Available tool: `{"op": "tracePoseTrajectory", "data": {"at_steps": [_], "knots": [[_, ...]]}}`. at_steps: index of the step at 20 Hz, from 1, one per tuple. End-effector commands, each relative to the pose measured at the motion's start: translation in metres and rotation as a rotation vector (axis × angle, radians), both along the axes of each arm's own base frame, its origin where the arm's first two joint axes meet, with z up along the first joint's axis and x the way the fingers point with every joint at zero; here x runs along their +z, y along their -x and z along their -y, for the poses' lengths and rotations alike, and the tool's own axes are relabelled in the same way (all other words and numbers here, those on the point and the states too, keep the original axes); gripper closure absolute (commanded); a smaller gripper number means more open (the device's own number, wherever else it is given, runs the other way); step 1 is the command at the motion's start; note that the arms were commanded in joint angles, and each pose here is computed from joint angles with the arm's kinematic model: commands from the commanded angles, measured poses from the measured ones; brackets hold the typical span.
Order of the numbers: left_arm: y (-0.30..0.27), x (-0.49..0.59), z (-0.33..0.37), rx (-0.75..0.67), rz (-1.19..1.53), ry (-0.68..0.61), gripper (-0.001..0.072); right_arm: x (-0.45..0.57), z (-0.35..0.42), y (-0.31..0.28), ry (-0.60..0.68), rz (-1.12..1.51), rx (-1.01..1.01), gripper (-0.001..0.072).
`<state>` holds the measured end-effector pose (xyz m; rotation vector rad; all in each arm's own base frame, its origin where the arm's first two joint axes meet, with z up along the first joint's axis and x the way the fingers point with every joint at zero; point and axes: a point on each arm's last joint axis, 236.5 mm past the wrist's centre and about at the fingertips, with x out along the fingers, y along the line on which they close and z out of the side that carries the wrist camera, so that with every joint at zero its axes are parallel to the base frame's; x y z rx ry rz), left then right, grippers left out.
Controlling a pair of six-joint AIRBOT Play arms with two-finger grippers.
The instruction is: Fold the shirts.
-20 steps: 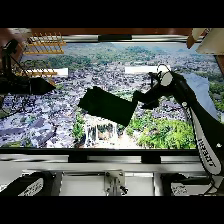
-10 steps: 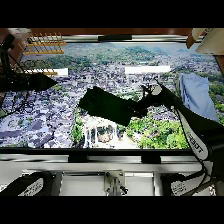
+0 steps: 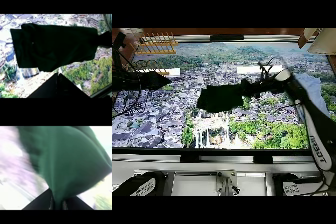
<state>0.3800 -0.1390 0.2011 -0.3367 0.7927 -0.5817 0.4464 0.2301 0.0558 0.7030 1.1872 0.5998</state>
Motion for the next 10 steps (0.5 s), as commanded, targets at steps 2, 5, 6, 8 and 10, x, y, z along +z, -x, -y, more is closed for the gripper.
{"op": "tracePoseTrajectory", "data": {"at_steps": [2, 5, 6, 8, 10], "knots": [[0.000, 0.002, 0.001, -0.002, 0.001, 0.008, 0.0678, 0.153, 0.037, -0.009, -0.066, 0.262, -0.096, 0.0638], [0.000, 0.001, 0.001, -0.002, 0.001, 0.008, 0.0678, 0.185, 0.074, -0.006, 0.018, 0.326, -0.164, 0.0638], [0.000, 0.001, 0.001, -0.002, 0.001, 0.008, 0.0678, 0.187, 0.085, -0.007, 0.048, 0.339, -0.178, 0.0638], [0.001, 0.001, 0.003, -0.006, 0.001, 0.008, 0.0678, 0.184, 0.108, -0.019, 0.111, 0.366, -0.231, 0.0638], [0.003, 0.001, 0.010, -0.027, 0.003, 0.005, 0.0678, 0.178, 0.135, -0.034, 0.199, 0.405, -0.296, 0.0638]]}}
